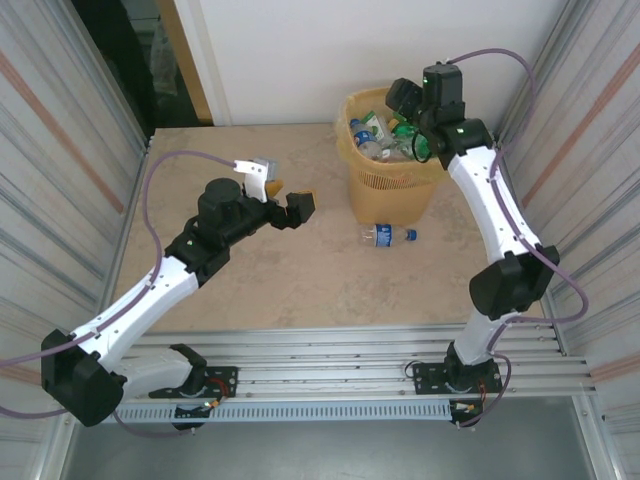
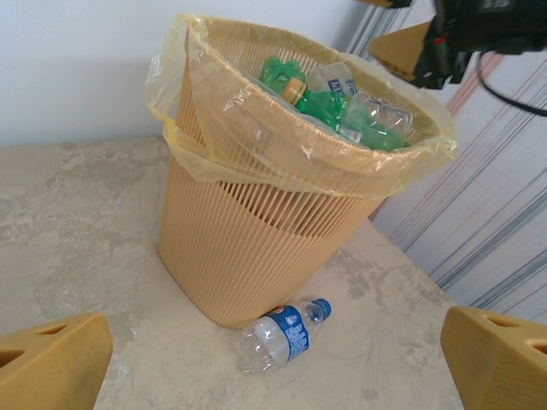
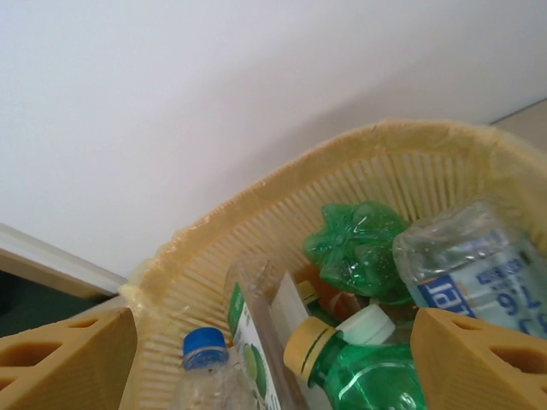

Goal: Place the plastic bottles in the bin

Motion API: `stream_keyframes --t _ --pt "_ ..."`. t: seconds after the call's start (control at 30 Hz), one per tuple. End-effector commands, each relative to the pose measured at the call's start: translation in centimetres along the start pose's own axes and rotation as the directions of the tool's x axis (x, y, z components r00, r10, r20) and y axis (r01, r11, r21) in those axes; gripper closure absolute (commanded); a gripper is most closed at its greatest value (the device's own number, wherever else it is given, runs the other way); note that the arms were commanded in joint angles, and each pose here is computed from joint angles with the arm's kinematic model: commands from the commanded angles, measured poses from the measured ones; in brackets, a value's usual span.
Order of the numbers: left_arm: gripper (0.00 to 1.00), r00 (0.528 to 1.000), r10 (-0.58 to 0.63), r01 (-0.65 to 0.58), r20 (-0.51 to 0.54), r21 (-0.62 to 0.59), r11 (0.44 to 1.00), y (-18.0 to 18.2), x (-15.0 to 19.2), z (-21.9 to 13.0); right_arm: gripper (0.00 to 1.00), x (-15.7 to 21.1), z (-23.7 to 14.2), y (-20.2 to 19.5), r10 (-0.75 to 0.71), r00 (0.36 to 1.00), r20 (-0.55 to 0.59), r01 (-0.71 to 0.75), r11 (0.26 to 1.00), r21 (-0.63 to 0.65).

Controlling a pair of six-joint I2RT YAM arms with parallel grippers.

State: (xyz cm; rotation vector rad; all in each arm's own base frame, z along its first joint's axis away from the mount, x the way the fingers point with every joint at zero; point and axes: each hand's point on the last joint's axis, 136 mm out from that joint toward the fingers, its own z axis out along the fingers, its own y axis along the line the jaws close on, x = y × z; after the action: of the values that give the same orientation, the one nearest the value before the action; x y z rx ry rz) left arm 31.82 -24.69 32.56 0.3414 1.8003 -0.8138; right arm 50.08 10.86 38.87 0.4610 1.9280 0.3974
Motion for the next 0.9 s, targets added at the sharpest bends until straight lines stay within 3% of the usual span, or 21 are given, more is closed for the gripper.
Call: stream_keyframes --t 0.0,0.23,0.5,0.67,0.87 --pt "0.01 0.999 -0.013 0.014 0.044 -0.024 1.000 0.5 -0.9 -0.5 0.16 -0.7 -4.0 -0.4 -0.071 0.997 0.016 0.070 0.997 0.020" --pt "0.01 0.998 -0.036 0.040 0.056 -0.071 0.997 1.6 -0.6 -1.0 0.12 2.7 -9.6 -5.2 -0.033 0.999 -0.010 0.034 0.994 0.107" --pt "0.01 0.997 -0.065 0.069 0.042 -0.121 0.990 2.9 0.4 -1.0 0.11 10.4 -15.0 -10.2 0.024 0.995 -0.100 -0.003 0.979 0.203" --pt "0.01 0.996 -0.085 0.090 0.042 -0.147 0.985 3.6 1.1 -1.2 0.08 16.5 -16.1 -12.4 0.125 0.976 -0.178 -0.081 0.969 0.233" --pt "0.01 0.995 -0.094 0.099 0.035 -0.177 0.979 4.3 1.6 -1.4 0.03 23.0 -14.7 -13.8 0.222 0.941 -0.256 -0.149 0.950 0.274"
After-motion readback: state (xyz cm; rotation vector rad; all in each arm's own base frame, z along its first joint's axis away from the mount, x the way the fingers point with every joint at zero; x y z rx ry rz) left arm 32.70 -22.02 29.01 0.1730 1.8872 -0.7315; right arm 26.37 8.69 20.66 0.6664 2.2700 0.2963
